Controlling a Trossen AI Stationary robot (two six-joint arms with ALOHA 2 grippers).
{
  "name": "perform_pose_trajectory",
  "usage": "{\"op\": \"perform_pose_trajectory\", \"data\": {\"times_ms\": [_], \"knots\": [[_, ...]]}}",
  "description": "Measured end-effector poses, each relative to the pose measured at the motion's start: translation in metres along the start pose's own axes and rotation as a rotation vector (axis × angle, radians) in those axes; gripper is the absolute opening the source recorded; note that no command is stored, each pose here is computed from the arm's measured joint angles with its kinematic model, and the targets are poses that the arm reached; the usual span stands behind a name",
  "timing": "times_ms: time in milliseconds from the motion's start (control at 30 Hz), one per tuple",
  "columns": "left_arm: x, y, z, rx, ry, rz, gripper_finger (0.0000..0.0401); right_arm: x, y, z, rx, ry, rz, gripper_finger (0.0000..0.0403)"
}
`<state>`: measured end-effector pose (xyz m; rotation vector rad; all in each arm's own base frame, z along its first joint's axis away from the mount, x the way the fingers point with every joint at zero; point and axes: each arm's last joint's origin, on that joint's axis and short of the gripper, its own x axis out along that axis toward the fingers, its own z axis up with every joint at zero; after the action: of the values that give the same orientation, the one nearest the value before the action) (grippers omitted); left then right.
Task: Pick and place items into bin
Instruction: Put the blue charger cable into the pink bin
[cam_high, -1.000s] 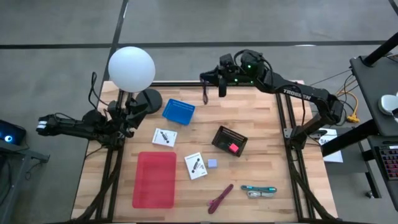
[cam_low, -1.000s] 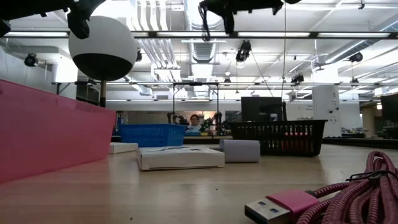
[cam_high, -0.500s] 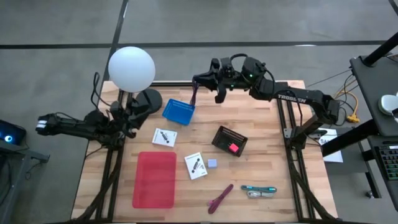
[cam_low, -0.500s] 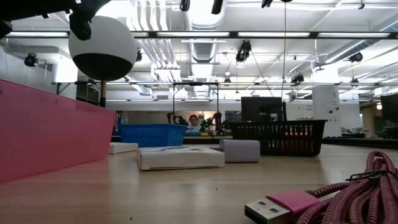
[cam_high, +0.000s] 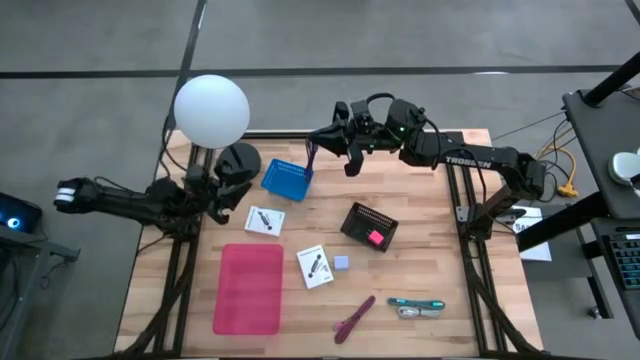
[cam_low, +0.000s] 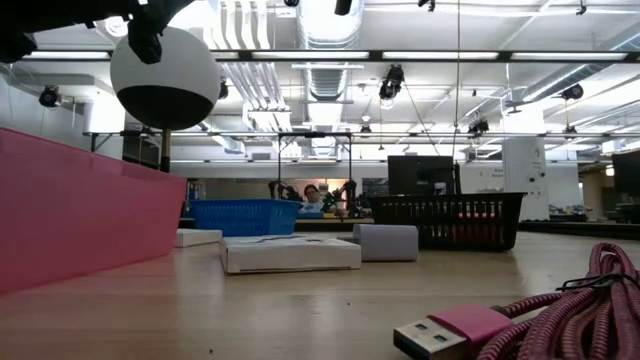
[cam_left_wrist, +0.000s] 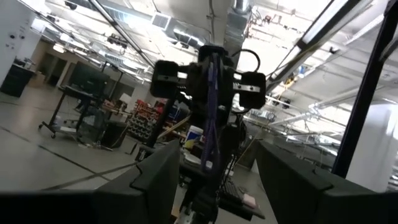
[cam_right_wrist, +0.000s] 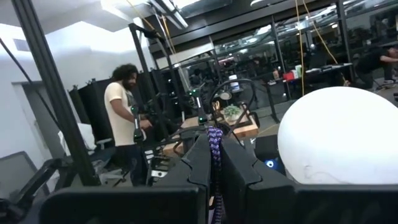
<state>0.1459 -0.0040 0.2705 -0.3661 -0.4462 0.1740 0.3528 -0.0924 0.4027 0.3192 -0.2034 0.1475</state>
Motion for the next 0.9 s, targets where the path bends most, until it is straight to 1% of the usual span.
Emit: {"op": "perform_pose_trajectory", "data": {"times_ms": [133, 233, 333, 667, 767, 900], "knots": [[0.010, -0.003, -0.004, 0.001, 0.010, -0.019, 0.0196, 0.000, 0.000, 0.000, 0.001, 0.002, 0.000, 0.0008], [0.017, -0.003, -0.011, 0.008, 0.032, -0.014, 0.0196, 0.000, 0.000, -0.001, 0.003, 0.007, -0.001, 0.0008], [0.024, -0.006, -0.012, 0.002, 0.015, -0.019, 0.0196, 0.000, 0.000, -0.001, 0.004, 0.008, -0.002, 0.0008], [0.053, -0.013, -0.022, 0.024, 0.069, -0.001, 0.0196, 0.000, 0.000, -0.001, 0.004, 0.010, 0.000, 0.0008], [0.062, -0.015, -0.026, 0.047, 0.089, 0.004, 0.0196, 0.000, 0.000, -0.001, 0.004, 0.010, 0.000, 0.0008], [0.072, -0.017, -0.031, 0.113, 0.106, 0.009, 0.0196, 0.000, 0.000, -0.002, 0.007, 0.016, -0.002, 0.0008]]}}
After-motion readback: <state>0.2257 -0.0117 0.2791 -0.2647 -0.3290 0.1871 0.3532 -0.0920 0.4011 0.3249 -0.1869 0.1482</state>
